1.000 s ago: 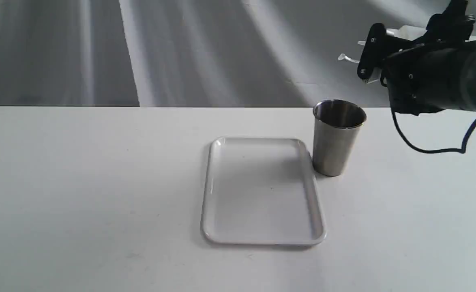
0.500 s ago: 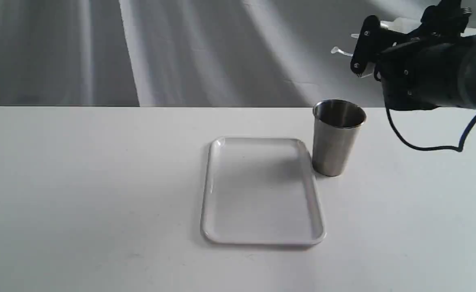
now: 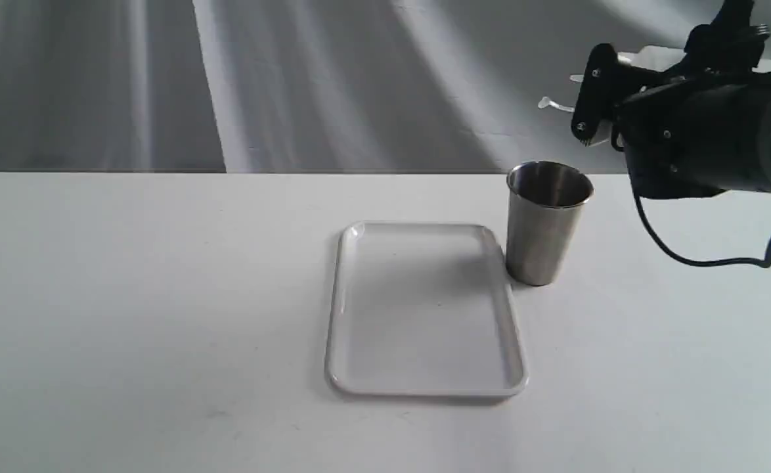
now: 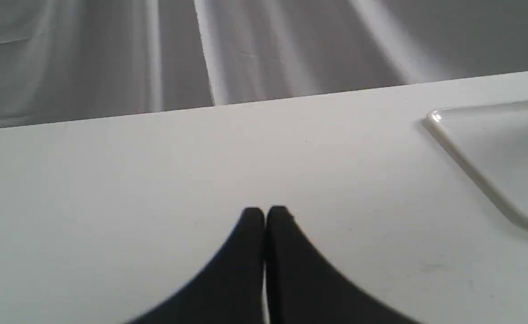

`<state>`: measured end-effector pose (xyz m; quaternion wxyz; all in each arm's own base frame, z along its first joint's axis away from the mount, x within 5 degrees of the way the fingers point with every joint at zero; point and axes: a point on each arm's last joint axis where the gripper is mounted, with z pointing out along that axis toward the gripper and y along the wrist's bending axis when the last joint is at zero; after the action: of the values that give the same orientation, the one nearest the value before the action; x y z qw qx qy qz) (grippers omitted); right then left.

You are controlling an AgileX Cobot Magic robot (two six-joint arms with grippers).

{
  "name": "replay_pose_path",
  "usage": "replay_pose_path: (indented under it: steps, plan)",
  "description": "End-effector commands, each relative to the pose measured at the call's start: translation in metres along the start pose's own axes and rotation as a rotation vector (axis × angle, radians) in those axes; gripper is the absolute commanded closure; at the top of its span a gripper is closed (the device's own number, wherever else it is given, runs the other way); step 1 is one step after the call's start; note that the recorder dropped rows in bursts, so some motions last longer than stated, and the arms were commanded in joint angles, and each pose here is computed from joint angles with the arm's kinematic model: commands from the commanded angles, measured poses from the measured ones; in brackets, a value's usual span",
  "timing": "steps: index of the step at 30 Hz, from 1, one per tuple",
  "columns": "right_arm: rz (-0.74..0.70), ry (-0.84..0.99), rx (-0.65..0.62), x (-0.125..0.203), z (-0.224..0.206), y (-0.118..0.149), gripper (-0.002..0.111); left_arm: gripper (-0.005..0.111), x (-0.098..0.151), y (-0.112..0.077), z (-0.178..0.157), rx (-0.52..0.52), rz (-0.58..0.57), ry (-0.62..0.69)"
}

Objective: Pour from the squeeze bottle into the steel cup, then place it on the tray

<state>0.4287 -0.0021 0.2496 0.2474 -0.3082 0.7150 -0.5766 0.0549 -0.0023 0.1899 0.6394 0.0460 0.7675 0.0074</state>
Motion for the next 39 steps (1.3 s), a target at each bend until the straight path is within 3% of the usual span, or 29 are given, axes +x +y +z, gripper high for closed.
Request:
replay_pose_path:
  steps: [1, 9, 23, 39]
  plan:
    - [-0.014, 0.007, 0.055, 0.0037, -0.0041, -0.0124, 0.108, 0.107, 0.0007, -0.0004, 0.0002, 0.006, -0.002, -0.005]
    - [-0.033, 0.024, 0.062, 0.0050, -0.0039, -0.0124, 0.108, 0.107, 0.0007, -0.0004, 0.0002, 0.006, -0.002, -0.005]
    - [-0.287, 0.048, 0.065, 0.0064, -0.0040, -0.0132, 0.108, 0.107, 0.0007, -0.0004, 0.0002, 0.006, -0.004, -0.005]
    - [-0.299, 0.056, 0.067, 0.0070, -0.0040, -0.0135, 0.108, 0.107, 0.0007, -0.0004, 0.0002, 0.006, -0.005, -0.005]
